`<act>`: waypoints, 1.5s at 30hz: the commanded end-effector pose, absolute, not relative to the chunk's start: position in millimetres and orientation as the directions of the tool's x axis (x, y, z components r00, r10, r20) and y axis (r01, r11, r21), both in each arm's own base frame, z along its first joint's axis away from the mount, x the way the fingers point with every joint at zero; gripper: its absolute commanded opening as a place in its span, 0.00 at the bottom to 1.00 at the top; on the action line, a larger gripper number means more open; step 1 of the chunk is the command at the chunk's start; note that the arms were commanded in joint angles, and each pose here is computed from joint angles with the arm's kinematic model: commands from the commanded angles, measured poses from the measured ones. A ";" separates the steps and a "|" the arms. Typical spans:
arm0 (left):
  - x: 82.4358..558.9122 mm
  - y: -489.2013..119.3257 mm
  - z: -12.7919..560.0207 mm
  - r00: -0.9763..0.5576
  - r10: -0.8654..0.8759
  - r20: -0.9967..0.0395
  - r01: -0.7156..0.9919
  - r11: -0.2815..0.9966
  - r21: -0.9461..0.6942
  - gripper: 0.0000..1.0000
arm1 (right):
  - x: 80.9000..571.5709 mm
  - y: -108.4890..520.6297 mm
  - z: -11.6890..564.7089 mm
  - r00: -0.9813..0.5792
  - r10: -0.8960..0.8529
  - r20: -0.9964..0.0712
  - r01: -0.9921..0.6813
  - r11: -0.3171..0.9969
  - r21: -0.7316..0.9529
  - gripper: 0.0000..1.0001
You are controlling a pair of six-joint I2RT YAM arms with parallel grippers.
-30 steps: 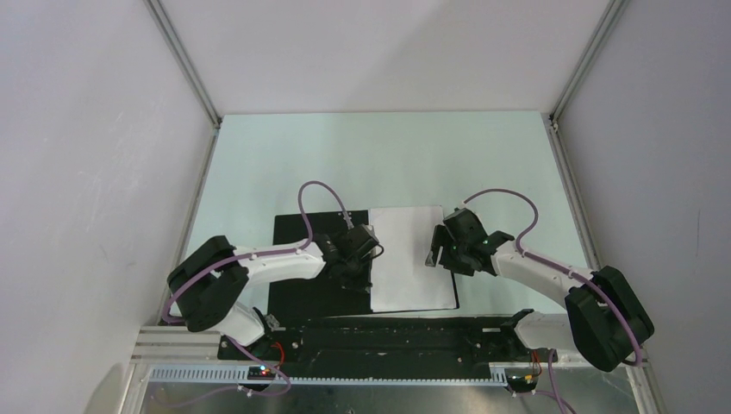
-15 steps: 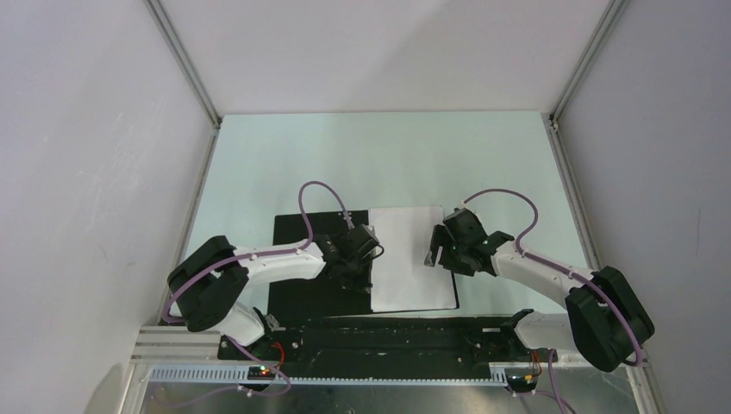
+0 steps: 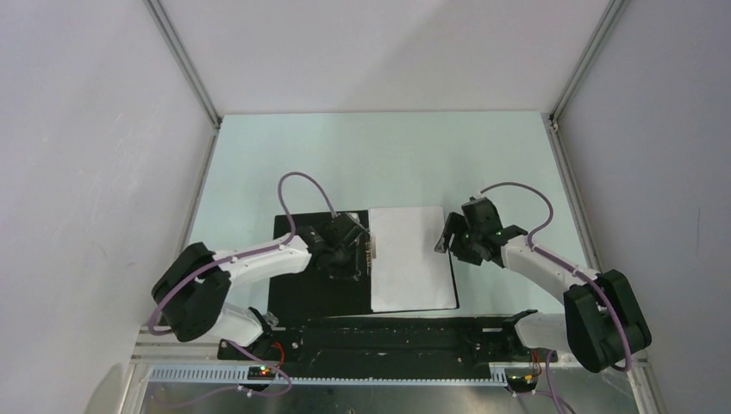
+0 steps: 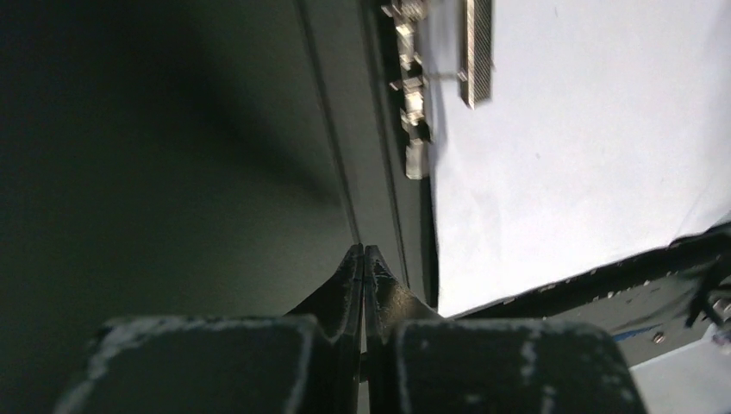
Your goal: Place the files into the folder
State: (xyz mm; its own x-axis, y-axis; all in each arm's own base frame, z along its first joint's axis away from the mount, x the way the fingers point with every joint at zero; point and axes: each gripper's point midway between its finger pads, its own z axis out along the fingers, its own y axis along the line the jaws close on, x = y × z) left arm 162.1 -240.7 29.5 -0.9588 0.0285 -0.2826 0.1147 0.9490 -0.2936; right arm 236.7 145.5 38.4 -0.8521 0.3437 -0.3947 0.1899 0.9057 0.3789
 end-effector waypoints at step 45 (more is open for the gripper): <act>250.0 -188.0 6.9 -0.948 -0.143 -0.283 -0.102 0.983 -0.155 0.00 | 382.9 156.2 31.3 -0.804 0.325 -0.498 0.144 0.919 0.366 0.38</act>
State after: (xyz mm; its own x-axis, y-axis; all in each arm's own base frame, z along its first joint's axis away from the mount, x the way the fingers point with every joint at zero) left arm 246.4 -194.9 14.5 -0.9484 -0.1628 -0.2721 -0.1129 0.9752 -0.1901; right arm 372.5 148.1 25.2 -0.8119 0.3439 -0.4717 0.1712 0.9128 0.3708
